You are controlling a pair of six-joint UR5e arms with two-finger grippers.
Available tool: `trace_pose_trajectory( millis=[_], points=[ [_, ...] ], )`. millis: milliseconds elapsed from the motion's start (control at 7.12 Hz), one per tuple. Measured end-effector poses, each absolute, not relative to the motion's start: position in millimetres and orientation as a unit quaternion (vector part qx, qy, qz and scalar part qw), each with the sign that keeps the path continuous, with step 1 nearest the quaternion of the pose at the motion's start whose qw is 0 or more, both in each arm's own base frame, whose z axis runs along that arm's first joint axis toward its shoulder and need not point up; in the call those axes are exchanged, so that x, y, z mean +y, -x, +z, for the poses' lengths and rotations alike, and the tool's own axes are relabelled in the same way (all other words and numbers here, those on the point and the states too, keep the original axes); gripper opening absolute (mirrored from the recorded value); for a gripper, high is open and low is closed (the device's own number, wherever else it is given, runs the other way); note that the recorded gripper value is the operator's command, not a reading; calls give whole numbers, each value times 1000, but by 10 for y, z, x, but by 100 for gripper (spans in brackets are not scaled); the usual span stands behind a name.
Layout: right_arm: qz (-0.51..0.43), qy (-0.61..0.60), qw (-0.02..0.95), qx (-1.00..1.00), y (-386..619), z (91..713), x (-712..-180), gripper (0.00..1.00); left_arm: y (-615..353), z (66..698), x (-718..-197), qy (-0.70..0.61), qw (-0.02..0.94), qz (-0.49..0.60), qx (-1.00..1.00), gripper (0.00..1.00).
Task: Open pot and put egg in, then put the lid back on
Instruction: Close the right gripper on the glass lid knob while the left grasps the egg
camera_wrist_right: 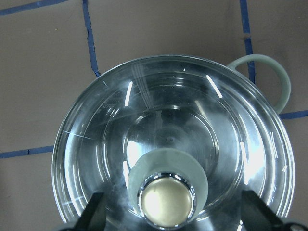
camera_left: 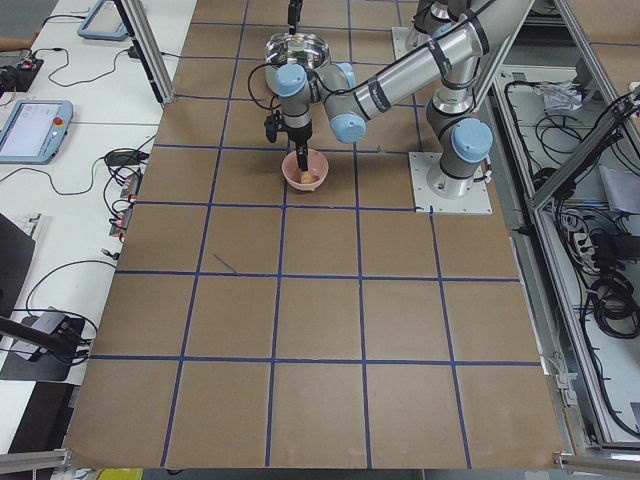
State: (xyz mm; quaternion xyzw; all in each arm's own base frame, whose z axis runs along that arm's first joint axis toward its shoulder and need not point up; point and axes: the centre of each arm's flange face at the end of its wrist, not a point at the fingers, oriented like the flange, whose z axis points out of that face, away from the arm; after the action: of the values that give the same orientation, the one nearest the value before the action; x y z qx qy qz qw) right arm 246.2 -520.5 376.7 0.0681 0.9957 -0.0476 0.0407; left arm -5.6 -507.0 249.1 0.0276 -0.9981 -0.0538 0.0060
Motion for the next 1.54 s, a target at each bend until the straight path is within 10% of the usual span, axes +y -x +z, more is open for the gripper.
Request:
trace_pose_trajectory(
  millis=[561,1123,1544],
  points=[
    [-50,-69,43,995,-2463,3439,-5124,88,74,2075,-5096,-34,13,-93,-995,95],
    [-55,-64,44,995,-2536,3449,-5113,37,71,2020,-5120,-41,14,-98,-994,95],
    [-63,-56,42,996,-2544,3565,-5134,27,78,1990,-5108,-65,14,-101,-993,84]
  ],
)
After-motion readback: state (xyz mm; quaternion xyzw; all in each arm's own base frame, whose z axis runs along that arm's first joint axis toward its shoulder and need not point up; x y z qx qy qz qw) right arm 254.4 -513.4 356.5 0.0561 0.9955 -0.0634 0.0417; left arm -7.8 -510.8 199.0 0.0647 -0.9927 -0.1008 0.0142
